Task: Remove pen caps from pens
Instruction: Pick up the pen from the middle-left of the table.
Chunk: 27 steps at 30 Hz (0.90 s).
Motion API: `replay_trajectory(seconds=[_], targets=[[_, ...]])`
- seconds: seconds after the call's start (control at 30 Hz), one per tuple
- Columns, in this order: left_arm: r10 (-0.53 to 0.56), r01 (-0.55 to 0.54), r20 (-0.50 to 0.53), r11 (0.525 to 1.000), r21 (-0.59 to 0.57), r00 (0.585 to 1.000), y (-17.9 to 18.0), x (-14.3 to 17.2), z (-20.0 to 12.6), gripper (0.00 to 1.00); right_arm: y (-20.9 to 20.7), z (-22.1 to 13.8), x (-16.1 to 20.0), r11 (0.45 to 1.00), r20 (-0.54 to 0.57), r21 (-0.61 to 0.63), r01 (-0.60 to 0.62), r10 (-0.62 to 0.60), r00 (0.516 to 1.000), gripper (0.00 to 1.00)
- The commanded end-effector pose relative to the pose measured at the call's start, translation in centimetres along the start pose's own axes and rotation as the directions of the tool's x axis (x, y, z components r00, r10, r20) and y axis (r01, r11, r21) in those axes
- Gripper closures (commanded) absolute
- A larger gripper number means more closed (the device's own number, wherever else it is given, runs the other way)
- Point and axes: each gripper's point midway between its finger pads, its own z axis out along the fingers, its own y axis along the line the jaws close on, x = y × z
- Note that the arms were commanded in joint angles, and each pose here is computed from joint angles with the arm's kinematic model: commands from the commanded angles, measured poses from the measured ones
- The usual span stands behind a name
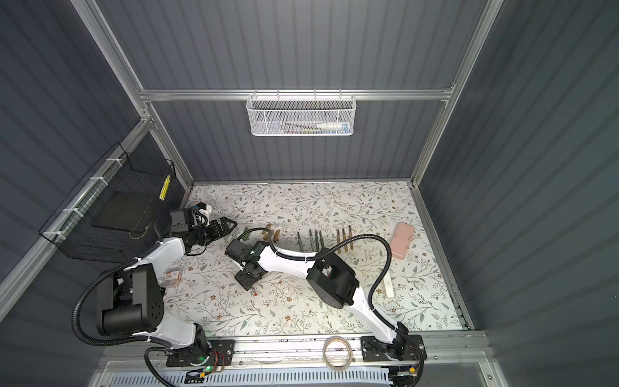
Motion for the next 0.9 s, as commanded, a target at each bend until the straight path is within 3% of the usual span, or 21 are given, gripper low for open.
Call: replay_trajectory(seconds=[0.0, 0.27, 0.67, 0.87], targets=[[-0.005, 0.005, -0.015, 1.0, -0.014, 1.0, 0.5, 0.0, 0.0, 0.0, -0.2, 0.2, 1.6, 0.997, -0.082, 0.052, 0.064, -0.06, 0.995, 0.37], [-0.005, 0.005, -0.015, 1.0, -0.01, 1.0, 0.4, 0.0, -0.1, 0.0, -0.4, 0.5, 4.1, 0.995, -0.155, 0.073, 0.07, -0.058, 0.986, 0.57], [0.002, -0.002, -0.002, 1.0, -0.001, 1.0, 0.2, -0.1, -0.3, 0.0, -0.1, -1.1, 6.6, 0.999, -0.167, 0.031, 0.033, -0.028, 0.985, 0.93], [0.008, -0.008, 0.01, 1.0, 0.006, 1.0, 0.0, -0.2, -0.5, 0.0, 0.1, -1.6, 7.1, 1.0, -0.151, 0.014, 0.017, -0.015, 0.988, 0.98]])
